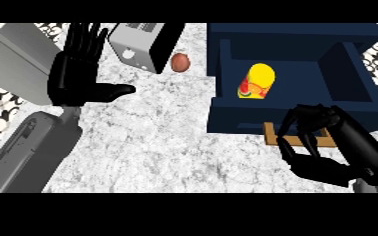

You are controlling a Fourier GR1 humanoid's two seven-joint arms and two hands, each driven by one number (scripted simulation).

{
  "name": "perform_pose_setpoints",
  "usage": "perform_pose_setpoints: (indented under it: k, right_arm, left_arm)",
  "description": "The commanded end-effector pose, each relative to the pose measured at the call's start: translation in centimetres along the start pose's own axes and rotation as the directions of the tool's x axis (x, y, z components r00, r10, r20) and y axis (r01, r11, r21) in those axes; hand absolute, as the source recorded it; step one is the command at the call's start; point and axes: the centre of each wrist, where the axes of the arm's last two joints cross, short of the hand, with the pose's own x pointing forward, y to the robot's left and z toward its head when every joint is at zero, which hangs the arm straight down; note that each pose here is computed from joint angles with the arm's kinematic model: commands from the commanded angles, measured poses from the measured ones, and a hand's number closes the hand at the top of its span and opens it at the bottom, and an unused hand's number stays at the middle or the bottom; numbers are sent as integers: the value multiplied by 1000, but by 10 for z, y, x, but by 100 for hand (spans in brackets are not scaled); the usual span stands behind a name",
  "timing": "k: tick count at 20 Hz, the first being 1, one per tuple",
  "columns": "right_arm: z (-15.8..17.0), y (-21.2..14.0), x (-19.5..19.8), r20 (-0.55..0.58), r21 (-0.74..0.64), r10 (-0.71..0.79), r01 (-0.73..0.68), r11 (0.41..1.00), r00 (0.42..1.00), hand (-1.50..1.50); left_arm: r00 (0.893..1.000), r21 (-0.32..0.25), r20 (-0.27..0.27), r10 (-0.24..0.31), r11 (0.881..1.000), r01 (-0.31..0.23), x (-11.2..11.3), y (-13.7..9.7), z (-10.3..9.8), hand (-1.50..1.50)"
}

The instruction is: Pick up the cup, place it into the drawer and close the drawer

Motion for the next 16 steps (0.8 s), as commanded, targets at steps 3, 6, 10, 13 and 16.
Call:
perform_pose_setpoints:
  k: [3, 6, 10, 13, 16]
  right_arm:
    - [-10, 27, -24, -14, 112, 261, -258, 960, 965, 150]
    - [-14, 29, -44, -20, 136, 300, -295, 946, 954, 150]
    - [-32, 68, -74, -38, 156, 339, -329, 931, 940, -150]
    - [-62, 65, -90, -90, 173, 351, -332, 927, 932, -150]
    - [-63, 63, -104, -92, 211, 414, -389, 897, 905, -150]
  left_arm:
    - [1000, -14, -9, -8, 1000, 8, 11, 39, 37, -150]
    - [1000, 15, 3, -30, 999, 30, 21, 52, 43, -150]
    - [1000, 44, 0, -5, 999, 5, 4, 58, 55, -150]
    - [1000, 23, 4, 7, 1000, -7, 2, 54, 74, -150]
    - [1000, 28, 1, 6, 1000, -6, 15, 95, 78, -150]
